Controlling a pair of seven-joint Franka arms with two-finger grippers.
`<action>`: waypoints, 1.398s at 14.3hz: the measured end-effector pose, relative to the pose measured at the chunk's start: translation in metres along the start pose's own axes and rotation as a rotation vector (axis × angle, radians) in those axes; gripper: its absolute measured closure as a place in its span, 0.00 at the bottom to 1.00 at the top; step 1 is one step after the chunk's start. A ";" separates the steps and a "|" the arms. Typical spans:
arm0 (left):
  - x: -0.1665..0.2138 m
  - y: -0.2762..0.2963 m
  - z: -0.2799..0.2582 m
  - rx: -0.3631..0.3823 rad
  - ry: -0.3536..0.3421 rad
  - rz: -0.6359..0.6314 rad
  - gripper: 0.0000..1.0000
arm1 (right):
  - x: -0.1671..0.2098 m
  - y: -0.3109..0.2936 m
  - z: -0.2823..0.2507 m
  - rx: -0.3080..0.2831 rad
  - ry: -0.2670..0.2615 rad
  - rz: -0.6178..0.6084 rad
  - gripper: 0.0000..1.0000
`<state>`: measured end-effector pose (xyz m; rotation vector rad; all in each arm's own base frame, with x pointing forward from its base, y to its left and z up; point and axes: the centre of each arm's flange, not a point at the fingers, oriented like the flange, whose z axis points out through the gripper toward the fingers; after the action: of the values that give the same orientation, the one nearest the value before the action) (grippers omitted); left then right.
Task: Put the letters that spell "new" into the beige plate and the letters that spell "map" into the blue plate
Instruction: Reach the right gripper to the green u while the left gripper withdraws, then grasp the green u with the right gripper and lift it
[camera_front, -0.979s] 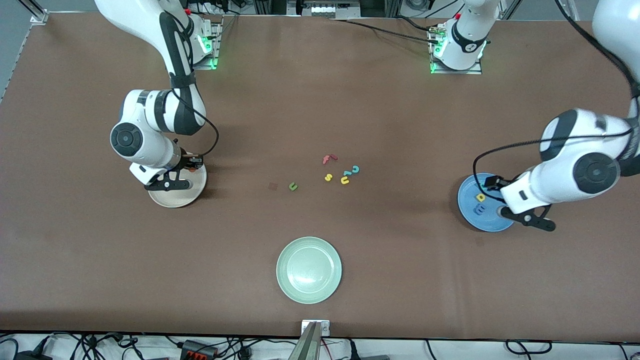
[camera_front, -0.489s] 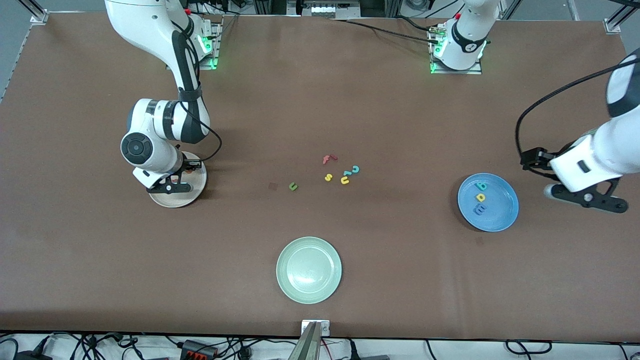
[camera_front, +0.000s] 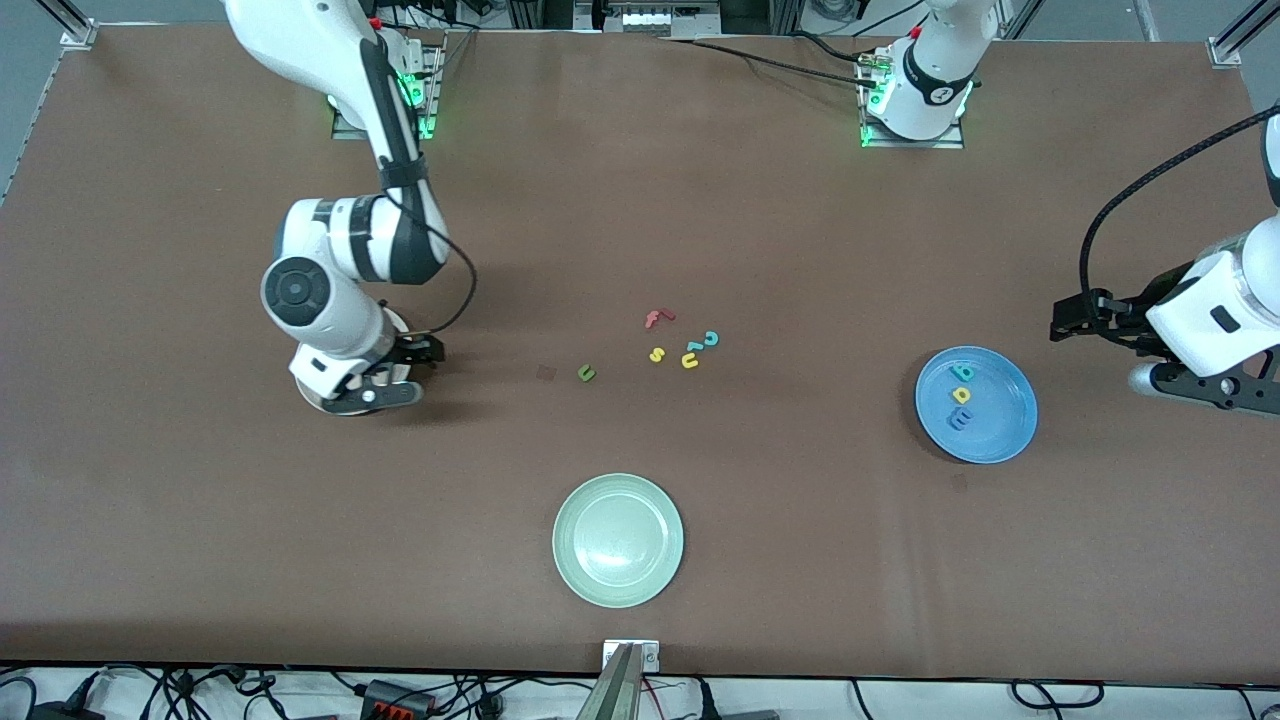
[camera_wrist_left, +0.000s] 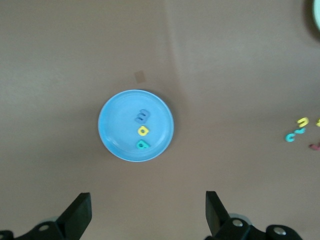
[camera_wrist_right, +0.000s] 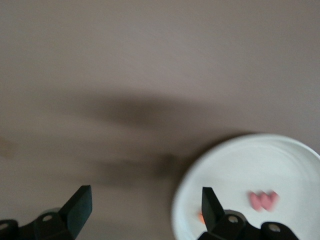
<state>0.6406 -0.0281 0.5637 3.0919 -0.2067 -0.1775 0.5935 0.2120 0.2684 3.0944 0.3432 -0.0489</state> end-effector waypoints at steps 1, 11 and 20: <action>-0.004 0.005 -0.005 -0.005 0.008 -0.019 0.00 | 0.009 -0.025 -0.005 0.011 0.023 -0.029 0.13; -0.078 0.019 -0.017 0.076 0.166 -0.061 0.00 | 0.018 -0.191 0.048 0.039 0.025 -0.373 0.17; -0.082 0.012 -0.016 0.074 0.146 -0.076 0.00 | 0.014 -0.223 0.073 0.011 0.015 -0.537 0.26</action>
<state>0.5606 -0.0281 0.5897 3.1703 -0.0927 0.0559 0.5559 0.4303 0.1893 2.9128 1.1605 -0.0378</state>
